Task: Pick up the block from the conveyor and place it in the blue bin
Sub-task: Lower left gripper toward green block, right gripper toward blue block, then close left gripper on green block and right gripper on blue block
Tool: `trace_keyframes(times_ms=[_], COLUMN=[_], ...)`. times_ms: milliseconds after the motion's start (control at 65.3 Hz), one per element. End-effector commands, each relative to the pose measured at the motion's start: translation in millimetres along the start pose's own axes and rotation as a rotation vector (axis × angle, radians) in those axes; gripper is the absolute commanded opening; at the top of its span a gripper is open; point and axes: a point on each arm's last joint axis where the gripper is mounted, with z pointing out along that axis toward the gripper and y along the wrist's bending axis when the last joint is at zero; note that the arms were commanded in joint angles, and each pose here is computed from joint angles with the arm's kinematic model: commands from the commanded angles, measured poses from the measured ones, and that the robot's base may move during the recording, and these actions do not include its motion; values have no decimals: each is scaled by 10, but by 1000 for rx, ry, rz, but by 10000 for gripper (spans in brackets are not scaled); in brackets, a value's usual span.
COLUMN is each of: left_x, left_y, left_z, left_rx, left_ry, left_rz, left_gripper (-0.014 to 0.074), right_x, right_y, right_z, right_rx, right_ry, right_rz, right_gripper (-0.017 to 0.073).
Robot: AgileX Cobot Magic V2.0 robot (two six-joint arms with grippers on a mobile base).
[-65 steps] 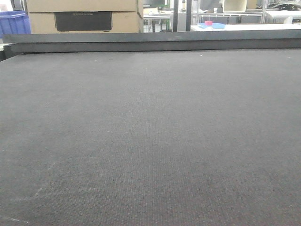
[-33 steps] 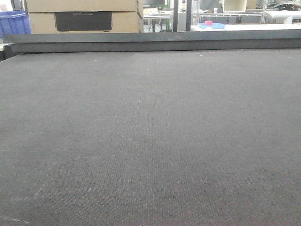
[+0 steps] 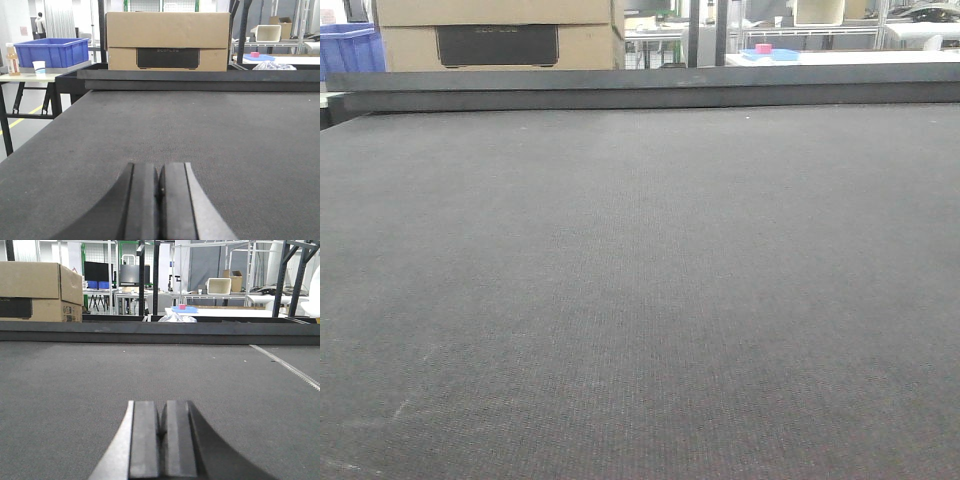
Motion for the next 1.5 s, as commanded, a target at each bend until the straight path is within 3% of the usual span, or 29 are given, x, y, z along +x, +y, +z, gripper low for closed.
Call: trace_keyframes(times_ms=[0,123,214,413,505,628,858,995,1164,1271,1363,1485], left_x=[-46,-72,-120,-671,-865,-1140,-1315,-1217,-954,-783,-669,-561], left_y=[-2,-3,6,51,69,95,108,91,67,18,-21,-32], left_z=[-5,-7,-15,-118,-99,59,573,890,1232,1384,1488,1591], left_rx=[1,3,-4,-29,-39,-53,-66,-62,-54,-32,-16,-16], left_ry=[-46,-74,-36,0,79,260,726,978,1140,1243,1307,1350], left_rz=[18,-28,-28,-31,-34,-38,-61,-79,-88,-136,-178,-187], left_gripper=[-111,-111,-111,-111,-111,-111,-111,-111,-111,-111,-111,-111], right_x=[-45,-114,-254,-780,-976,-1141,-1167,-1024,-717,-583,-486,-385], right_y=[-4,-6,6,44,54,68,82,81,71,61,9,-83], right_z=[-4,-10,-27,-62,32,312,879,1176,1444,1607,1815,2085], right_rx=[6,9,1,-18,-21,-26,-37,-40,-37,-34,-14,14], right_ry=[-50,-126,-75,105,187,417,895,1133,1295,1374,1421,1455], right_rz=[-7,-7,-7,-10,-10,-10,-7,-3,4,8,23,46], right_gripper=[-162,-162,-162,-162,-162,-162,-162,-162,-162,-159,-69,200])
